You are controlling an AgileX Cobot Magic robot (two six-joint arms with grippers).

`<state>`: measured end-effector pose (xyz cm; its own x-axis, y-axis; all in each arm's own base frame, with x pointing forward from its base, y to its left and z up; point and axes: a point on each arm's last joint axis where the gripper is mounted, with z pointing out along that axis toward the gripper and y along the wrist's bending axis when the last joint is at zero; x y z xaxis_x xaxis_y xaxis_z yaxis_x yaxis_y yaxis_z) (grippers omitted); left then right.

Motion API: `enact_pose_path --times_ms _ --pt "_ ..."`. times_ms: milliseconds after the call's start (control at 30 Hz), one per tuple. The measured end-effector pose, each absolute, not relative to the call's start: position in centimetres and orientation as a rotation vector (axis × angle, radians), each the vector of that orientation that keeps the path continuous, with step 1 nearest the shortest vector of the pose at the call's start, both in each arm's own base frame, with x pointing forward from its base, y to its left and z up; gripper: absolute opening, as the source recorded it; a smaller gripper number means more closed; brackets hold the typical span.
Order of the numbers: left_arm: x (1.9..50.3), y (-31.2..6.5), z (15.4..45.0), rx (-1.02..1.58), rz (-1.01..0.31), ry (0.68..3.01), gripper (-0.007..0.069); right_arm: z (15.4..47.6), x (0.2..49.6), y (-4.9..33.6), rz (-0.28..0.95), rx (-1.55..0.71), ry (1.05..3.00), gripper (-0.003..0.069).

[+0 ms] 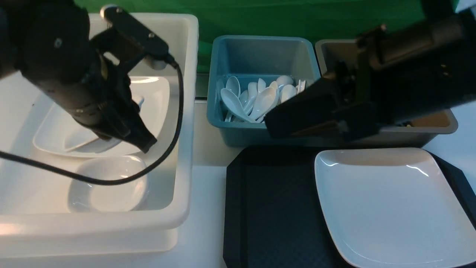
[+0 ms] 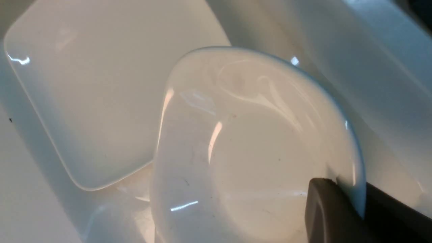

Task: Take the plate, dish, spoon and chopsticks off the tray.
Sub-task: Use the left arm to put the small plate into the large storage box on the left

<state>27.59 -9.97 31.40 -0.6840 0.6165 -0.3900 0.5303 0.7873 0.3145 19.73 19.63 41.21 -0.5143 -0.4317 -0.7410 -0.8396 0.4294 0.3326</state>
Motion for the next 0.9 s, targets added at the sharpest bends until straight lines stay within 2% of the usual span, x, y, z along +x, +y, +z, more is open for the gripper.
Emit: enact_pose_path --times_ms 67,267,533,667,867,900 --pt "28.1 -9.1 30.0 0.827 0.240 2.471 0.0016 41.6 20.5 20.9 0.892 -1.102 2.122 0.0020" --pt "28.3 -8.1 26.7 0.888 0.256 2.499 0.0016 41.7 21.6 22.9 0.880 -1.141 2.126 0.0020" --pt "27.9 -8.2 24.5 0.912 0.210 2.555 0.0034 40.5 22.7 23.6 0.870 -1.123 2.180 0.0020" --pt "27.7 -8.2 23.9 0.920 0.205 2.556 0.0101 39.9 23.2 23.8 0.854 -1.104 2.202 0.0020" --pt "27.7 -8.5 24.0 0.869 0.163 2.559 0.0323 39.7 23.5 23.8 0.818 -1.094 2.214 0.0020" --pt "27.8 -8.5 24.1 0.866 0.155 2.561 0.0338 39.7 23.5 23.7 0.809 -1.095 2.216 0.0020"
